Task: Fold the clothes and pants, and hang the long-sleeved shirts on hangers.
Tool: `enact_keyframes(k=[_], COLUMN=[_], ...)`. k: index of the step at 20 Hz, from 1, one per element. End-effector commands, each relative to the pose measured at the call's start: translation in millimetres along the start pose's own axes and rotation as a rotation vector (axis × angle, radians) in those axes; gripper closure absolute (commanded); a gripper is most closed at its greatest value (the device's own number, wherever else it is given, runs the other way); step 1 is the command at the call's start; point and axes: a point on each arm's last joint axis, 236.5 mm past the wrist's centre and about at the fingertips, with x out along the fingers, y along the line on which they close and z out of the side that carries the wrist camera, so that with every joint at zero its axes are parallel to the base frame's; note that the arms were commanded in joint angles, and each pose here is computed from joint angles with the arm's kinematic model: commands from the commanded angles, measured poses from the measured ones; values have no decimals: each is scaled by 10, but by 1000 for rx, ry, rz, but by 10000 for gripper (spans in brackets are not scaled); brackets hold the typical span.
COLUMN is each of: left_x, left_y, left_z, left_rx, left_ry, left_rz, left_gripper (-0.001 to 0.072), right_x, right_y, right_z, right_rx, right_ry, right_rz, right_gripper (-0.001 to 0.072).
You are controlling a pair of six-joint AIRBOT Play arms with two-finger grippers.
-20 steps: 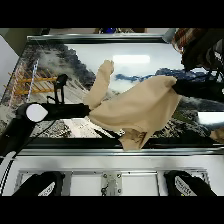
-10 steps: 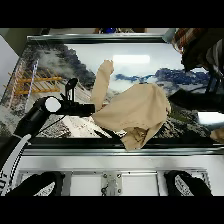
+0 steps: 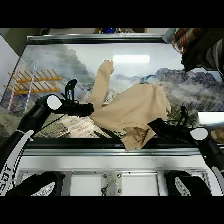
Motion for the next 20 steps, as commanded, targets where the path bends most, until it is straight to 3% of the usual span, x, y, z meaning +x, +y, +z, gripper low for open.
enact_keyframes(k=[1, 3, 4, 6, 7, 10, 14, 17, 20], left_x=[2, 1, 1, -1, -14, -487, -2493, -4140, -5198], left_y=[5, 3, 0, -1, -8, -287, -1454, -2292, -2755], left_z=[24, 61, 71, 73, 94, 477, 1178, 969, 454], left_rx=[0, -1, -1, -2, 4, 80, 271, 418, 508], left_ry=[-8, -24, -28, -29, -34, -150, -646, -1021, -1227], left_rz=[1, 0, -1, -2, -1, -24, -219, -421, -628], left_gripper=[691, 690, 690, 690, 690, 690, 691, 690, 691], right_x=[161, 204, 216, 196, 151, -410, -2145, -3511, -4429], right_y=[87, 98, 97, 156, 261, 972, 2328, 3265, 3667], right_z=[90, 154, 168, 198, 237, 622, 1071, 824, 446], right_rx=[-4, -15, -24, -98, -166, -513, -874, -956, -1002], right_ry=[-101, -136, -142, -152, -160, -249, -514, -794, -984], right_rz=[42, 38, 35, 41, 55, 83, 94, 268, 392], right_gripper=[246, 262, 347, 634, 687, 689, 689, 689, 689])
